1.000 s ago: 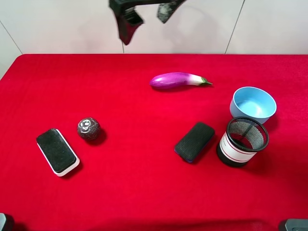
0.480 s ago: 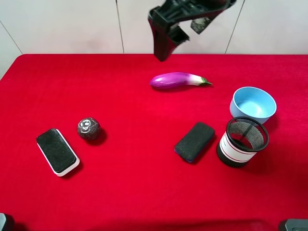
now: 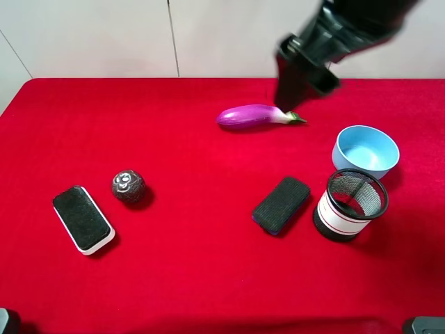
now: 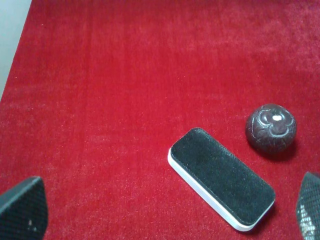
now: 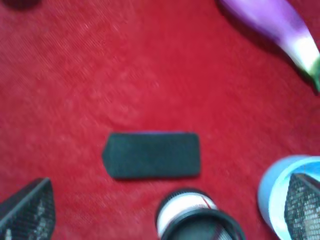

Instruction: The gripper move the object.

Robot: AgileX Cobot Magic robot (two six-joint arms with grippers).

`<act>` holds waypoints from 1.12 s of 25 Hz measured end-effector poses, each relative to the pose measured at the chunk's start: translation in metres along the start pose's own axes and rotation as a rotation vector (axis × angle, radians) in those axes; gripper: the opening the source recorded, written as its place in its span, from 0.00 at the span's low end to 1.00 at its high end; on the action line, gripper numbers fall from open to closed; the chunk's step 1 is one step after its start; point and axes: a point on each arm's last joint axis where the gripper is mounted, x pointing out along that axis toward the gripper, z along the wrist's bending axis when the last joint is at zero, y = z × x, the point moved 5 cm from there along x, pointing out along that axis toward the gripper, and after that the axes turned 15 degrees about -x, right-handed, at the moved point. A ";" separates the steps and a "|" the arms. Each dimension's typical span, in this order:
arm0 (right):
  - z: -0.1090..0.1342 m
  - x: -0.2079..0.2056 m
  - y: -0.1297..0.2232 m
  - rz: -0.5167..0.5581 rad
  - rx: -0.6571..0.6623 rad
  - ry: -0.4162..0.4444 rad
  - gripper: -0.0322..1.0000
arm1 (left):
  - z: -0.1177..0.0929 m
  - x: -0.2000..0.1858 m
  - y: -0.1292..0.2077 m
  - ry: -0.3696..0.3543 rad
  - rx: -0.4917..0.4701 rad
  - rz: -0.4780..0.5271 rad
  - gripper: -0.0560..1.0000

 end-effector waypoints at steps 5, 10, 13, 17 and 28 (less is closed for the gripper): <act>0.009 -0.004 0.036 0.014 0.008 0.026 0.70 | 0.000 0.000 0.000 0.000 0.000 0.000 0.99; -0.001 -0.015 0.070 -0.041 0.130 0.089 0.70 | 0.000 0.000 0.000 0.000 0.000 0.000 0.99; -0.013 -0.022 0.094 -0.078 0.246 0.145 0.70 | 0.000 0.000 0.000 0.000 0.000 0.000 0.99; -0.021 -0.035 0.128 -0.143 0.425 0.232 0.70 | 0.000 0.000 0.000 0.000 0.000 0.000 0.99; 0.022 -0.051 0.206 -0.356 0.693 0.520 0.70 | 0.000 0.000 0.000 0.000 0.000 0.000 0.99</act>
